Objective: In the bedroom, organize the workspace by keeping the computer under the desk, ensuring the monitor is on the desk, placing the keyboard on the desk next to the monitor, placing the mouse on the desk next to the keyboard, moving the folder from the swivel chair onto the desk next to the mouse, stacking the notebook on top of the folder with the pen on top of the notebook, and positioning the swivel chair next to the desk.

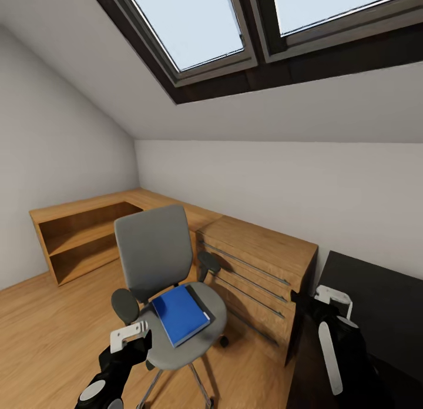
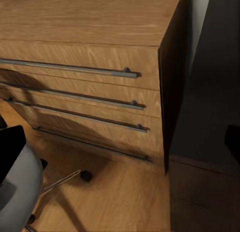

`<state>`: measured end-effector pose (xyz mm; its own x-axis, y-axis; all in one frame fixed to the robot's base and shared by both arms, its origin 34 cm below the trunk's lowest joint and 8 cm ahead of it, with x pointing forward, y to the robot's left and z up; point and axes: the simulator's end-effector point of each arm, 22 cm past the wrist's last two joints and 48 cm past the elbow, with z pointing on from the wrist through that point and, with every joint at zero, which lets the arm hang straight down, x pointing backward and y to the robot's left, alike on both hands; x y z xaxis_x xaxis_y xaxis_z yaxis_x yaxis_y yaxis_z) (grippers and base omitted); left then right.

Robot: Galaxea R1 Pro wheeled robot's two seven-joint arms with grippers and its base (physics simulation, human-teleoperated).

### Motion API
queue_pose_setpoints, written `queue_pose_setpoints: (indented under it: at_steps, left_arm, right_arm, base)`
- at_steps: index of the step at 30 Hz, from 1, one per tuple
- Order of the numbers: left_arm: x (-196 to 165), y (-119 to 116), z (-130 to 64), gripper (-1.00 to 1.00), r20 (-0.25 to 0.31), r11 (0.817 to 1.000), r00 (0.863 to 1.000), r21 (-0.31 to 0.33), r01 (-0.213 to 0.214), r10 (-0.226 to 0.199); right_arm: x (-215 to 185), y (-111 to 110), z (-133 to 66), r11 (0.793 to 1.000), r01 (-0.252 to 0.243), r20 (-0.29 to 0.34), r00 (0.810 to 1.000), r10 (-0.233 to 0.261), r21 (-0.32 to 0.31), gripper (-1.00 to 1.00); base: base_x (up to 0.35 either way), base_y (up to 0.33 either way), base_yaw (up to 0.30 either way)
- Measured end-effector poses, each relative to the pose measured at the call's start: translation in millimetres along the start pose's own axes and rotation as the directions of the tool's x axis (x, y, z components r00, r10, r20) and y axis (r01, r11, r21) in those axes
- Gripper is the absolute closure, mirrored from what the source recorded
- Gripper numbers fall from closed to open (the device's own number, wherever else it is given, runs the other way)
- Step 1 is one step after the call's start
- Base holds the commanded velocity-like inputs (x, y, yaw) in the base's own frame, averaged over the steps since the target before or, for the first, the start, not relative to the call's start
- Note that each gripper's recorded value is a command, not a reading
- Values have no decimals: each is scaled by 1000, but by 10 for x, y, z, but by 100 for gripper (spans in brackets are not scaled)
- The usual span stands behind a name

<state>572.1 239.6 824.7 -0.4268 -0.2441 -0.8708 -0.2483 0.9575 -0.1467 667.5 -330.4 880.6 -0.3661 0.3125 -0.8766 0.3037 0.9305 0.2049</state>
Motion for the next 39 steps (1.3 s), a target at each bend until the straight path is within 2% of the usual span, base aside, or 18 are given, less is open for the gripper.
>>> queue_pose_setpoints:
  at_steps: [5,11,12,19,24,31,39]
  left_arm:
    - [2,7,0,-100,0,1000,1000,-1,0,0]
    - [-3,18,3,-100,1,1000,1000,-3,0,0]
    - [-3,19,3,-100,1,1000,1000,-3,0,0]
    - [-4,28,6,-100,0,1000,1000,-6,0,0]
    - [7,49,14,-100,-3,1000,1000,-10,-2,2]
    - [-19,197,51,-100,0,999,1000,-38,7,-7]
    - [-3,250,73,-100,-6,999,1000,-49,8,-8]
  right_arm:
    - [-161,45,-50,1000,-9,52,999,10,-7,-100]
    - [-326,125,-116,999,-27,109,994,29,-20,-100]
    - [-511,122,-145,999,-35,194,980,39,-21,-100]
    - [-480,137,-139,999,-34,190,981,38,-23,-100]
    - [-446,230,-133,999,-18,184,983,25,-38,-100]
    - [-368,277,-113,999,-6,170,985,13,-44,-100]
    - [-276,447,-91,997,23,153,988,-12,-71,-100]
  base:
    - [0,0,30]
    - [0,0,225]
    - [0,0,262]
    - [0,0,270]
    - [0,0,264]
    - [0,0,253]
    - [0,0,235]
